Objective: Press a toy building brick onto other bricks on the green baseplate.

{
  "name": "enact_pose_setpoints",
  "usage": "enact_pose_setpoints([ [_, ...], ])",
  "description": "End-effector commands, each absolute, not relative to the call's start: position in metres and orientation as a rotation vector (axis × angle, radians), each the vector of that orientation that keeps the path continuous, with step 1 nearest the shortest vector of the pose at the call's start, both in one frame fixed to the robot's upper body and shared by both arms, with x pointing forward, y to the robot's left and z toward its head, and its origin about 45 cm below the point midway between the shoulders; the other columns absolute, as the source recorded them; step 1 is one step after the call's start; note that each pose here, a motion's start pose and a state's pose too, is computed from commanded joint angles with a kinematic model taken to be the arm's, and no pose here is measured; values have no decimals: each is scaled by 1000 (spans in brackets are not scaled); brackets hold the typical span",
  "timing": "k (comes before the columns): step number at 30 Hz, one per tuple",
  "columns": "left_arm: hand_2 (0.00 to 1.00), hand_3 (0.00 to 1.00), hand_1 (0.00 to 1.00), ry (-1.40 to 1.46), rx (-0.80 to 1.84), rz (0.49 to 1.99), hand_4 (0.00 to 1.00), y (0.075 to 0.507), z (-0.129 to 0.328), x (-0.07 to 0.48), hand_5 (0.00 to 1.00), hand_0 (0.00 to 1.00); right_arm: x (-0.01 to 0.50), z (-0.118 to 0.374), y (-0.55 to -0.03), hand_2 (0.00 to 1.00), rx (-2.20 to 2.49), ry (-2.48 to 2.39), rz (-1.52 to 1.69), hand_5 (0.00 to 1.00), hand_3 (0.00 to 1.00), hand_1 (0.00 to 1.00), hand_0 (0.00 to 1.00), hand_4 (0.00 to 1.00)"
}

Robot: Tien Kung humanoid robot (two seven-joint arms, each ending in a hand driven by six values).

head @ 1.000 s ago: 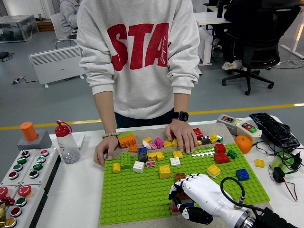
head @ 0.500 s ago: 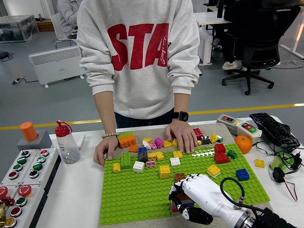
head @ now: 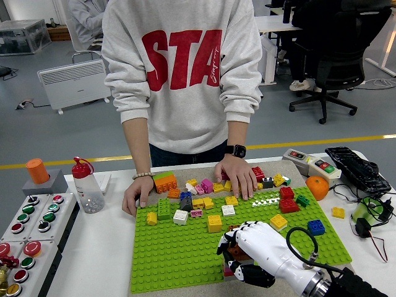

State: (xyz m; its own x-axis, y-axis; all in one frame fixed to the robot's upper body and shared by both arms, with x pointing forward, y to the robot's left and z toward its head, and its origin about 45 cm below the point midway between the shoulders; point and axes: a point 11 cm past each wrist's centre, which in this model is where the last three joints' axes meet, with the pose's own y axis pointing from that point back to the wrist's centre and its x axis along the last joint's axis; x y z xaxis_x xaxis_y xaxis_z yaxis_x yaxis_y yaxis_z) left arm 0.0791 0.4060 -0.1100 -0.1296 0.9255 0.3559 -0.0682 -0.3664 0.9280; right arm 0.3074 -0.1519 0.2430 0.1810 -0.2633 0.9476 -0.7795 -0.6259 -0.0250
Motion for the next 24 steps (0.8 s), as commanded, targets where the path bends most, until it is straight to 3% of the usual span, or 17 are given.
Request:
enact_pose_setpoints([
  [24, 701, 576, 682, 1028, 1357, 1601, 295, 405, -111, 76, 998, 659, 309, 226, -151, 552, 1989, -938, 1401, 177, 521, 570, 646, 353],
])
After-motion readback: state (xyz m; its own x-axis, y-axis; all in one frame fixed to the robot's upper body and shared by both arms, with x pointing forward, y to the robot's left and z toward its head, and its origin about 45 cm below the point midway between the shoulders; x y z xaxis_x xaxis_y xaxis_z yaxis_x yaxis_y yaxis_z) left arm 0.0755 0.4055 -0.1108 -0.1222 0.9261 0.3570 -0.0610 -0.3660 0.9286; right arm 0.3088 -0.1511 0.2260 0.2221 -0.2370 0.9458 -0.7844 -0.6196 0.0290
